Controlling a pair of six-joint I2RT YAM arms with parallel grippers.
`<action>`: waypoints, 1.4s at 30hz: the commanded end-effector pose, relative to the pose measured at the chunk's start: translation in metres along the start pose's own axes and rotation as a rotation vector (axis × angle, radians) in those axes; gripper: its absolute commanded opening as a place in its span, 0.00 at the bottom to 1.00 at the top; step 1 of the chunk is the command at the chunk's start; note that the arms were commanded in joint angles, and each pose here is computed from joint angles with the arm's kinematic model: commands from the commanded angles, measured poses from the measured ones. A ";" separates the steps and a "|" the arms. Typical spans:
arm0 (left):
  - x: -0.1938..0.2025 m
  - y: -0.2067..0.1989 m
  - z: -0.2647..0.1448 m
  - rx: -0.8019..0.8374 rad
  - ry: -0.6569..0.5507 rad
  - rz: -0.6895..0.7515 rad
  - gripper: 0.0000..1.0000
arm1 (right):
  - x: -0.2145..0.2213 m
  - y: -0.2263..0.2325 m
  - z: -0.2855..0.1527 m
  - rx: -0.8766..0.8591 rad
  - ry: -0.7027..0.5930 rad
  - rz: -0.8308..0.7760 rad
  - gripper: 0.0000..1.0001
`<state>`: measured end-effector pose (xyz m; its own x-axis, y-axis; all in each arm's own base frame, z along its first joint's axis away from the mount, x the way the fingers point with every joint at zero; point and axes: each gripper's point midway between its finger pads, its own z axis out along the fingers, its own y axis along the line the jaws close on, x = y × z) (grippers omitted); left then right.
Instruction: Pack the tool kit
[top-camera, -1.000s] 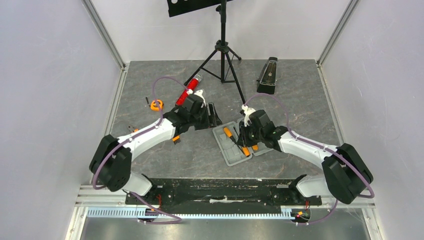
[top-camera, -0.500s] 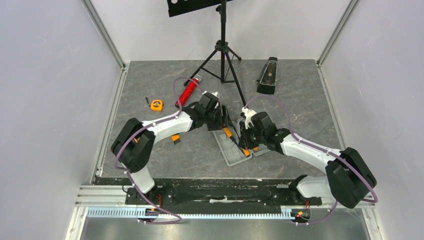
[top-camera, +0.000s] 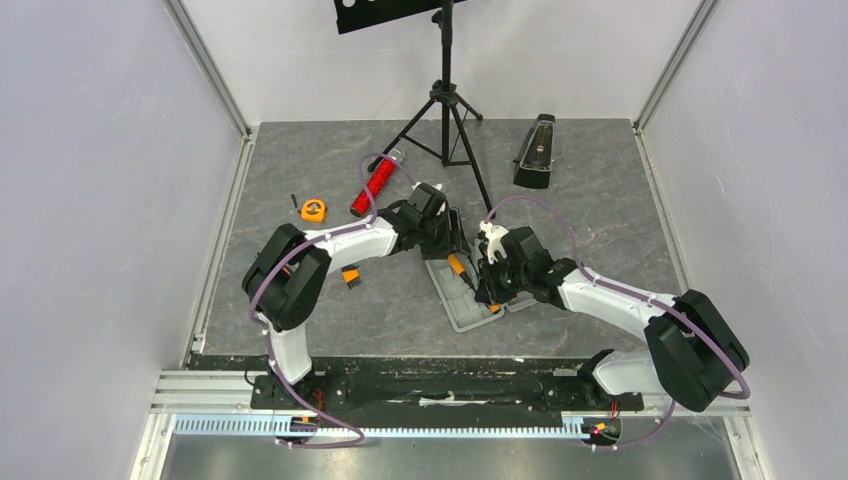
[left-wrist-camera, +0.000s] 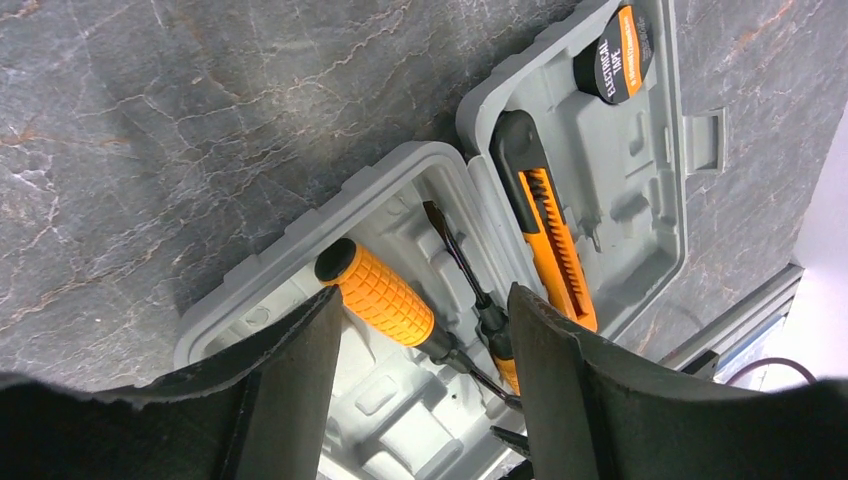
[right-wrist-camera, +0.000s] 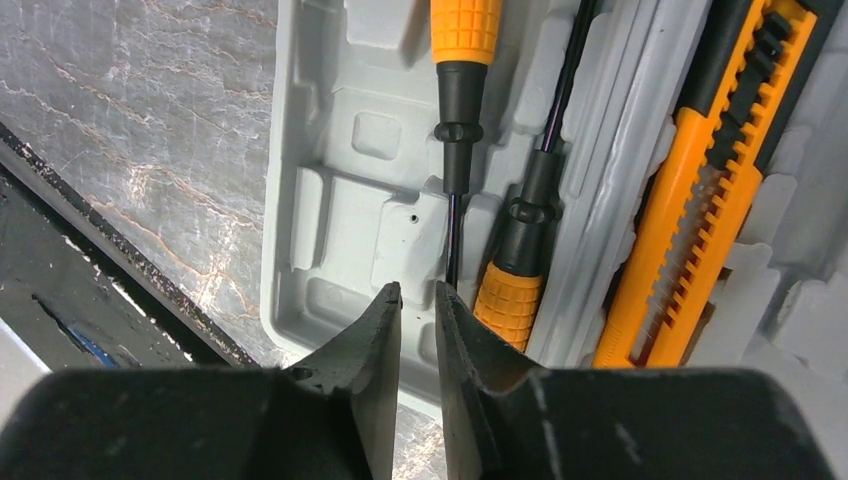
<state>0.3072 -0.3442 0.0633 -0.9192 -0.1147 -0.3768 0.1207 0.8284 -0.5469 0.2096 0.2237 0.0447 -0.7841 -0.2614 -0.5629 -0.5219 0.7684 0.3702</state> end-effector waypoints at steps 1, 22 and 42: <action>-0.007 -0.017 0.002 0.037 -0.004 -0.049 0.67 | -0.003 0.005 0.002 -0.037 -0.017 -0.029 0.21; -0.019 -0.034 0.020 0.089 -0.004 -0.068 0.70 | -0.022 0.006 -0.008 -0.023 -0.126 -0.073 0.22; -0.018 -0.013 -0.017 -0.016 -0.069 0.026 0.54 | -0.005 -0.009 -0.001 0.034 -0.062 -0.065 0.15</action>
<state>0.3292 -0.3454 0.1044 -0.8678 -0.1911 -0.4587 0.1103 0.8260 -0.5528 0.2185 0.2193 0.0520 -0.7263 -0.2574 -0.6373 -0.5527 0.7700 0.3189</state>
